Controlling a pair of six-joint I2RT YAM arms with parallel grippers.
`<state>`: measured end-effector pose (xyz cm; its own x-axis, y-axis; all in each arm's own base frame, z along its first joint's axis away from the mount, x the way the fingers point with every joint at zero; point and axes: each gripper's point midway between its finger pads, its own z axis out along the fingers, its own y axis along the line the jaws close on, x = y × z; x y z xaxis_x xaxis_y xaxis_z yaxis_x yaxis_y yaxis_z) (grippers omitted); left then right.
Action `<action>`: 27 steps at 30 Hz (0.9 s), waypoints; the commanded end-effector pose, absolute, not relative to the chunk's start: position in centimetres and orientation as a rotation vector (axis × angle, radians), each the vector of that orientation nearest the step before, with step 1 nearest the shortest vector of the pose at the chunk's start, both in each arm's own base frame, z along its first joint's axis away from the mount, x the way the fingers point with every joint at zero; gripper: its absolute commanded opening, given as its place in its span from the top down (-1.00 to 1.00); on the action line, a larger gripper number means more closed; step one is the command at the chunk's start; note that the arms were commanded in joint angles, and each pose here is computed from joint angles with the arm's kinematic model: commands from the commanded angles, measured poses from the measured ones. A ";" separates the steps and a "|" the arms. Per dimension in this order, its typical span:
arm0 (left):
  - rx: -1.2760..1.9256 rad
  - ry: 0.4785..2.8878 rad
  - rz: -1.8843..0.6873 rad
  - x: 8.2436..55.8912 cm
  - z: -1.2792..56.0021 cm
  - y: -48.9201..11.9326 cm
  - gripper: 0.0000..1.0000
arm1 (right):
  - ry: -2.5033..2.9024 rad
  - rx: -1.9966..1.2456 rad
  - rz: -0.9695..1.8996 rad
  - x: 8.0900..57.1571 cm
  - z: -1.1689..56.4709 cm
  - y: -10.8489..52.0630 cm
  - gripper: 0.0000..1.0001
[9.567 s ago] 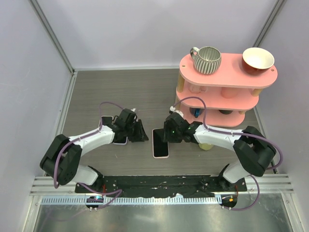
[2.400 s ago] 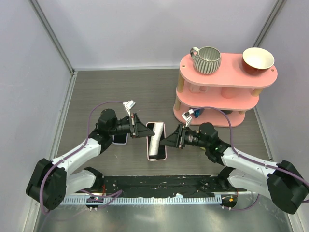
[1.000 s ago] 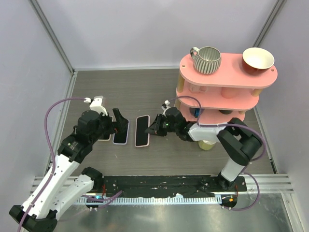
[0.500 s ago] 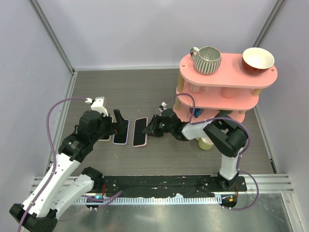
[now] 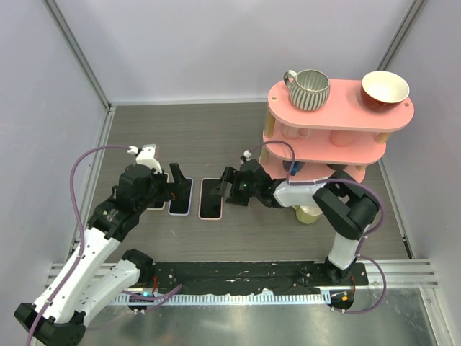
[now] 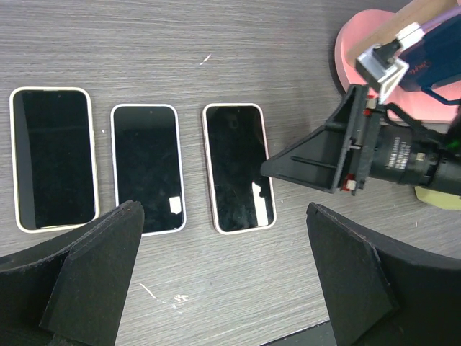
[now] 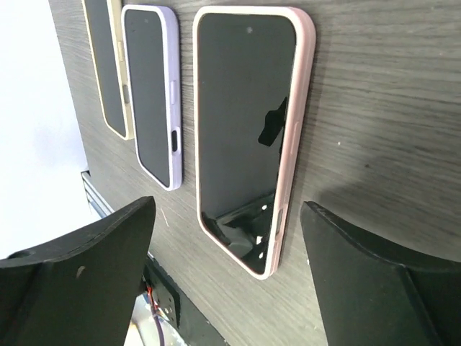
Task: Put the phone into the phone case
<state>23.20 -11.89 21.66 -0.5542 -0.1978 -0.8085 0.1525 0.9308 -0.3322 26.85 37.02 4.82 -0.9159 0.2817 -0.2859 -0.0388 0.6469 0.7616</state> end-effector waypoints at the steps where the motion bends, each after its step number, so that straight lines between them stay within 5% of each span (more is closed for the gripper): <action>1: -0.030 2.075 -0.455 23.4 22.7 -11.7 -0.99 | 2.390 0.136 1.123 27.4 10.0 36.2 -0.80; 11: 0.005 1.902 -0.603 22.6 26.0 -12.9 -1.00 | 2.229 -0.140 0.812 24.0 19.1 29.9 -0.89; 27: 0.116 1.745 -0.945 19.7 30.3 -16.8 -1.00 | 1.836 0.102 0.791 20.0 28.3 17.7 -0.98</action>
